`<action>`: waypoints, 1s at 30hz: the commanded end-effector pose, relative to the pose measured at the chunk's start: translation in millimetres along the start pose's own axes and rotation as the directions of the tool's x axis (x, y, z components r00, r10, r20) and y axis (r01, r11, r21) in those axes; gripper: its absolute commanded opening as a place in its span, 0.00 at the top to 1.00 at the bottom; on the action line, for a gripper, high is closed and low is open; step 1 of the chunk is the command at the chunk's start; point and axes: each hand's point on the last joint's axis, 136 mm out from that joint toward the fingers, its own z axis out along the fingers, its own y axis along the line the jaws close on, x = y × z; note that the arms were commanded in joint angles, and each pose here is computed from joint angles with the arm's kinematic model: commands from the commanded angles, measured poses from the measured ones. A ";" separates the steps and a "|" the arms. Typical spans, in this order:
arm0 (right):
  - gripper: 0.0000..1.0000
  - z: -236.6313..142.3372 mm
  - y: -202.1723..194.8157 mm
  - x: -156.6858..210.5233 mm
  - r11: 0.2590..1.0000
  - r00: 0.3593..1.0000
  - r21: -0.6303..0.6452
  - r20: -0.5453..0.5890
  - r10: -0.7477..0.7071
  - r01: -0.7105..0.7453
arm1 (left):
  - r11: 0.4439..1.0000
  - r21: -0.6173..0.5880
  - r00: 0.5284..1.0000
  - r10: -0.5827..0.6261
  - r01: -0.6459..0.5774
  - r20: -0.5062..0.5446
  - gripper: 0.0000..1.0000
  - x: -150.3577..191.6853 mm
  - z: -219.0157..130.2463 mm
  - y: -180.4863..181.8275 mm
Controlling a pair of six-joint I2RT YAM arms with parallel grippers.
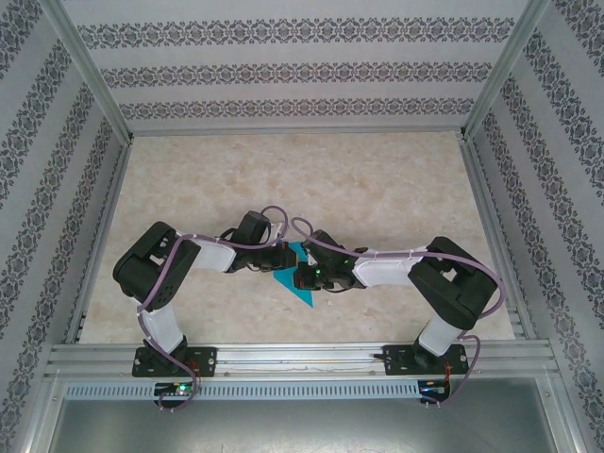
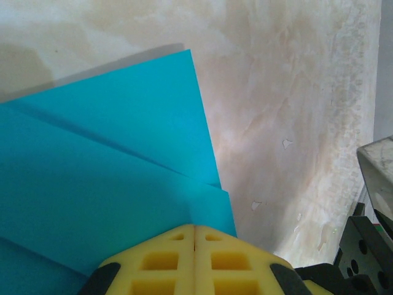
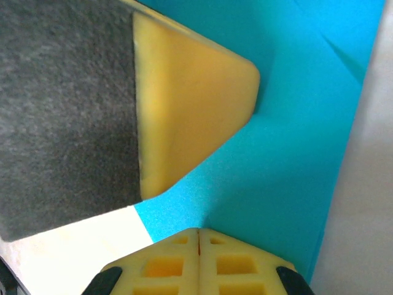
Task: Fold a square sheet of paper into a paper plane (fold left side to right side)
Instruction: Fourth fold the wing at the center of the table.
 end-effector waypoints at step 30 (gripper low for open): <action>0.50 -77.9 -1.0 -10.6 0.970 0.963 -0.115 0.190 -0.190 0.214 | 0.970 -0.190 0.956 0.193 -0.152 0.223 0.72 -42.3 -95.2 -37.3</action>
